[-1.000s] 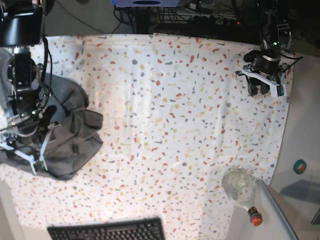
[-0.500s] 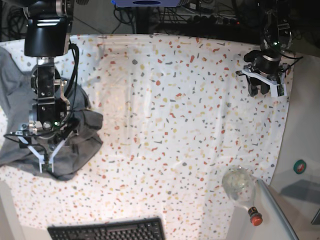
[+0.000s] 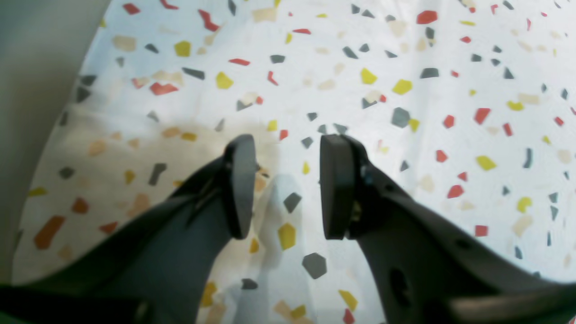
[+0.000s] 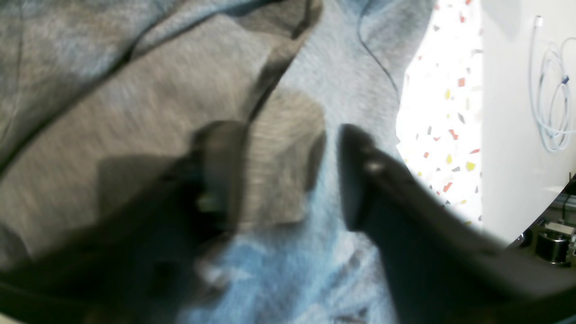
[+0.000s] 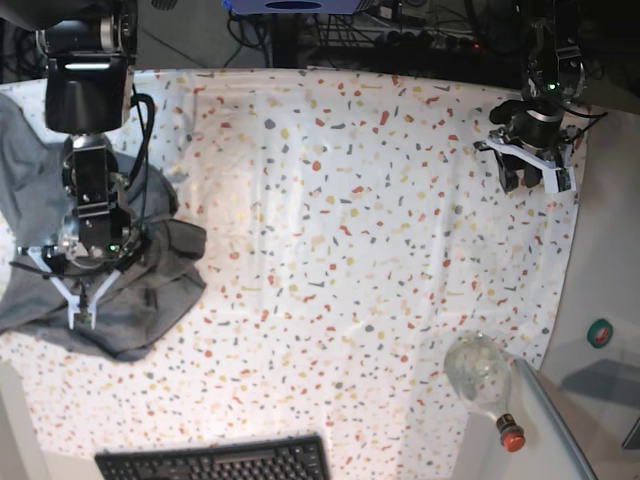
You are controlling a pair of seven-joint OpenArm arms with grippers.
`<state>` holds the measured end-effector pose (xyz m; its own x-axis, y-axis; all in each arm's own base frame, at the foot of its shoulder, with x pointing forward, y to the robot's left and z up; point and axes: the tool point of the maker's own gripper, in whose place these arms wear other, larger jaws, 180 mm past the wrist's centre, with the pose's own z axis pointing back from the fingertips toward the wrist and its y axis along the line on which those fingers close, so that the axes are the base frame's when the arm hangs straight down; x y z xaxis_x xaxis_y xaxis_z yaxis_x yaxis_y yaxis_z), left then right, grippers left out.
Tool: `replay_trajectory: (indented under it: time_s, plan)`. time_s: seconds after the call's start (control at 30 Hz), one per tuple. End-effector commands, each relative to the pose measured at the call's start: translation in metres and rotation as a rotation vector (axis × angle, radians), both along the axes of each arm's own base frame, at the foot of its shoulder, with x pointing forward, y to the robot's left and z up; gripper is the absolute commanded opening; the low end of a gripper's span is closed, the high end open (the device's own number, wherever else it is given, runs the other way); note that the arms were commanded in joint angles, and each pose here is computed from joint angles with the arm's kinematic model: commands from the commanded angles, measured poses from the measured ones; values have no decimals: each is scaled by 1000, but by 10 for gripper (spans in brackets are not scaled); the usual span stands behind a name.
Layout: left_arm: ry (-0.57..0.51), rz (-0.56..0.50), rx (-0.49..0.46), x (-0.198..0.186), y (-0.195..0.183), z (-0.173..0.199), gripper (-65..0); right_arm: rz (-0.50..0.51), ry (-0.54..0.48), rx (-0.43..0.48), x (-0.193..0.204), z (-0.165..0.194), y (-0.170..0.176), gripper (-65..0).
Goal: Layout the t-shirt on the table in an organized manner, then fold the t-shirt properly
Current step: 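Press the right gripper into the bunched shirt and grasp it, then reach the left gripper to the shirt and grasp a fold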
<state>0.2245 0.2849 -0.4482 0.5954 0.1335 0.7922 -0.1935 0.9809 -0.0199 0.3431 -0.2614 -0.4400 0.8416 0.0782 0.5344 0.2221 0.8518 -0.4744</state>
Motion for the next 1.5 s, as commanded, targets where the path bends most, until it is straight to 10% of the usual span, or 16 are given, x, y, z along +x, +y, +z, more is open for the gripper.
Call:
replay_trajectory:
  time_s: [0.0, 0.07, 0.37, 0.53, 1.03, 1.33, 1.47]
  plan:
    - [-37, -6, 15, 6, 5, 10, -423, -7, -51, -29, 13, 20, -8, -540]
    - [-35, -10, 14, 6, 3, 10, -423, -27, -26, -36, 8, 21, -17, -650]
    - [-14, -132, -26, 12, -43, -1, -428, -42, -30, -98, 1, 34, -45, -650]
    - [-15, -369, -124, 31, -145, -9, -650, -27, -95, -124, -5, 56, -46, -650]
    - [-76, -938, -332, 79, -458, 29, -650, -29, -19, -118, -17, 30, -50, -650]
    - [-147, -939, -397, 90, -474, 40, -650, -38, 16, -152, -23, 26, -69, -650]
    - [-74, -718, -442, 101, -393, 4, -650, -21, 59, -149, -20, 1, -73, -650]
